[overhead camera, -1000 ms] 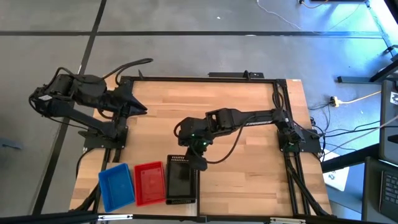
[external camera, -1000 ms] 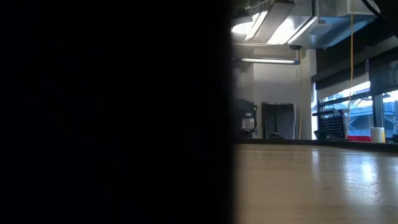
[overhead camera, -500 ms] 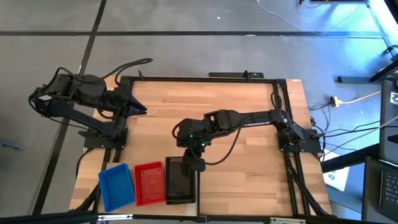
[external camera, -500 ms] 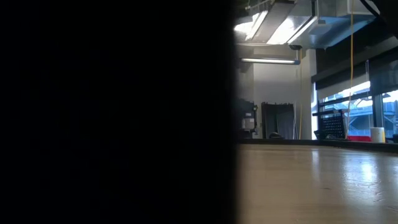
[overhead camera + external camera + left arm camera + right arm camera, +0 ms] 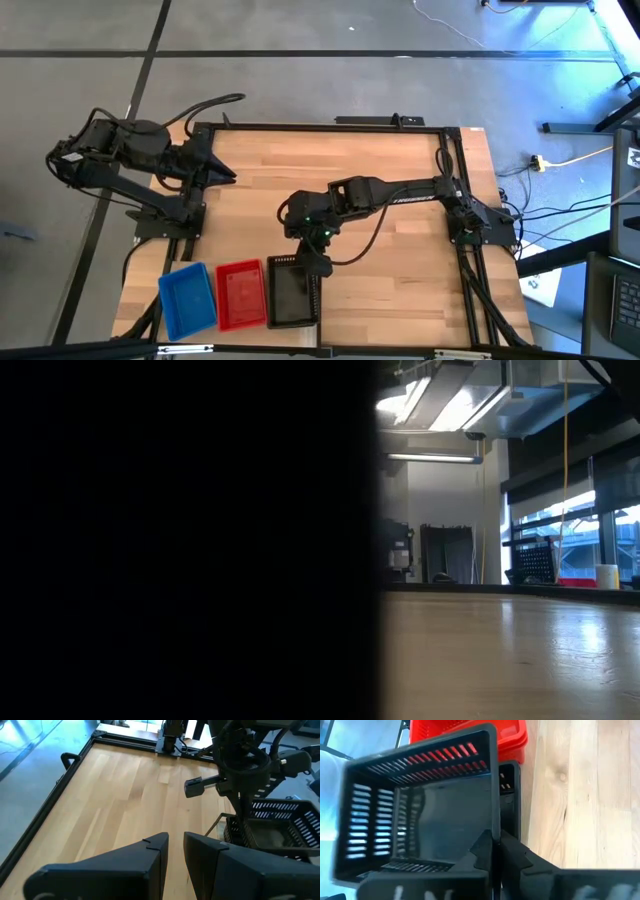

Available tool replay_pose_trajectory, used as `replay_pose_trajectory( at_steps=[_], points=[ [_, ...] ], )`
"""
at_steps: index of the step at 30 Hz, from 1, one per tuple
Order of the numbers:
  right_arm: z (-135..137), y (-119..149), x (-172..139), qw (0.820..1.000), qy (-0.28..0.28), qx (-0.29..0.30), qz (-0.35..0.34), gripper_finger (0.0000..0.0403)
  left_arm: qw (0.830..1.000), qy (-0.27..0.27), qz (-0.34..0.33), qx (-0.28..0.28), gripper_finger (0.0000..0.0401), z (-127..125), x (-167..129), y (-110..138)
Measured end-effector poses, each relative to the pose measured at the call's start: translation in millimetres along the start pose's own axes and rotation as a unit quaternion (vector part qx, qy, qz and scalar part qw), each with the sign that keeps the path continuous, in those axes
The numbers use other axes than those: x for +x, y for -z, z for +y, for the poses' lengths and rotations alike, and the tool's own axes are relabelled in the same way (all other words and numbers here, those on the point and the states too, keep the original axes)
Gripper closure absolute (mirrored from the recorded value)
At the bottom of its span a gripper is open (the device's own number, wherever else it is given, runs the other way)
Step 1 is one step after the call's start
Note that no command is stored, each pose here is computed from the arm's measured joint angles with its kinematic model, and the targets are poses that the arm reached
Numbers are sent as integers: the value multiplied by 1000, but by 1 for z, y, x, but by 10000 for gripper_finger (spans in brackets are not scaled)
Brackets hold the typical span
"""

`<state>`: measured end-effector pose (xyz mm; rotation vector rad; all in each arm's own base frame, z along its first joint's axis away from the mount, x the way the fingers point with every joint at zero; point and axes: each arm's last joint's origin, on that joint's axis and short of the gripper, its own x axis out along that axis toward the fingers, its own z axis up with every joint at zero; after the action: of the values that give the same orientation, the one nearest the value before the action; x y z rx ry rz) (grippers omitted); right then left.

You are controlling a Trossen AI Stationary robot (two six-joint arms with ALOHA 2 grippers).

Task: Stack baskets on shelf by color
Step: Stack the black bin on top of the other black bin on the shelf

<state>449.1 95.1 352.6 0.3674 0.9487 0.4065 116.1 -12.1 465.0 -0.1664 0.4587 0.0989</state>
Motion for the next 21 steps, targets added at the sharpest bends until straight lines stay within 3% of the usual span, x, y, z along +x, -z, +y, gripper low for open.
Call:
replay_pose_trajectory(
  at_steps=[11,21],
  points=[
    [0,0,0,1000,-1,-2,-1,316,1000,0,0,0,348,0,0,0],
    [2,-1,-1,1000,-16,0,0,312,1000,0,0,0,348,0,0,0]
  ],
)
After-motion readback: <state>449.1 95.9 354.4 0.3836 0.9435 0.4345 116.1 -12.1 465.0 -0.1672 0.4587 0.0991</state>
